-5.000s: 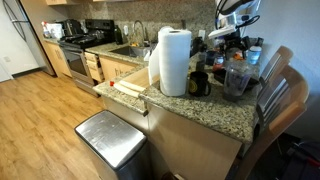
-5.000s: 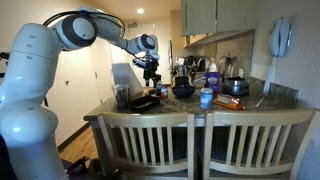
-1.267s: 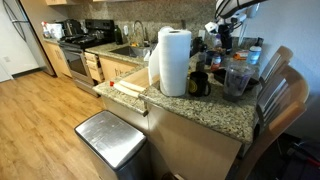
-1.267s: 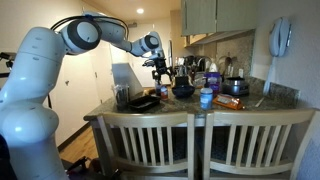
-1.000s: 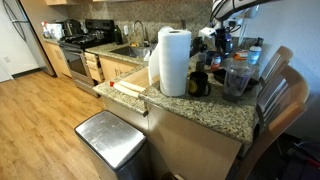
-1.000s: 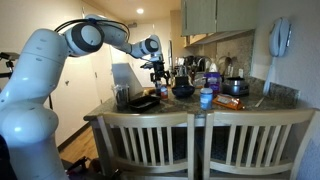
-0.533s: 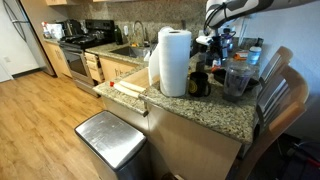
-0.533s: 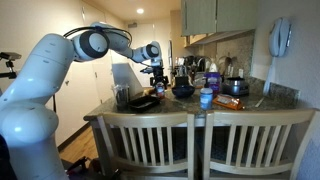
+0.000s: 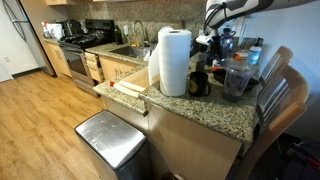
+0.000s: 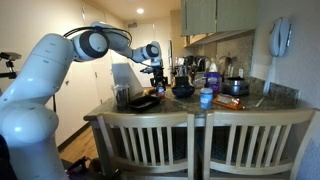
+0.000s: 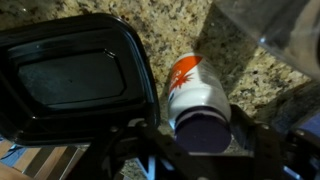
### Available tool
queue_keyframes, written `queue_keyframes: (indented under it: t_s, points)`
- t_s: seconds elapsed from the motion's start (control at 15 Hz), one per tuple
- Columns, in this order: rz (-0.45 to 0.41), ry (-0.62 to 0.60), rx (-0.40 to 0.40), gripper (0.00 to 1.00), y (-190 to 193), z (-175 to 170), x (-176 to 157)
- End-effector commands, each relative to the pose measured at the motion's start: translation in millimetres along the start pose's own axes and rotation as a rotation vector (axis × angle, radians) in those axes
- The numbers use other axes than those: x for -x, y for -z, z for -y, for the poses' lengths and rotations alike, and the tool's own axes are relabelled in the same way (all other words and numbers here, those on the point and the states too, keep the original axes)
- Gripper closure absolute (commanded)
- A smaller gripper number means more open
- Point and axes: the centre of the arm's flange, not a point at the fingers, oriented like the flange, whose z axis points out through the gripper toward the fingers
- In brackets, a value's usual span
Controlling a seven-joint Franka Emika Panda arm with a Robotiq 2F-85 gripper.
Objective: Take the bottle and put it in the cup
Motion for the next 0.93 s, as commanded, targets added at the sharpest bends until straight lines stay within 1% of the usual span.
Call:
queue_keyframes:
  t_s: [0.0,0.13,0.33,0.47,0.53,0.87]
  points:
    - [0.023,-0.001,0.003,0.56,-2.0,0.1,-8.1]
    - [0.028,-0.008,0.002,0.69,-2.4,0.3,-11.5]
    - [0.048,-0.022,0.011,0.69,-3.2,1.4,-17.2]
    - [0.042,-0.107,-0.007,0.69,5.8,2.5,-32.7]
    - [0.024,-0.193,-0.048,0.69,18.9,1.0,-48.1]
    - [-0.004,-0.431,-0.200,0.69,87.7,-7.2,-112.4]
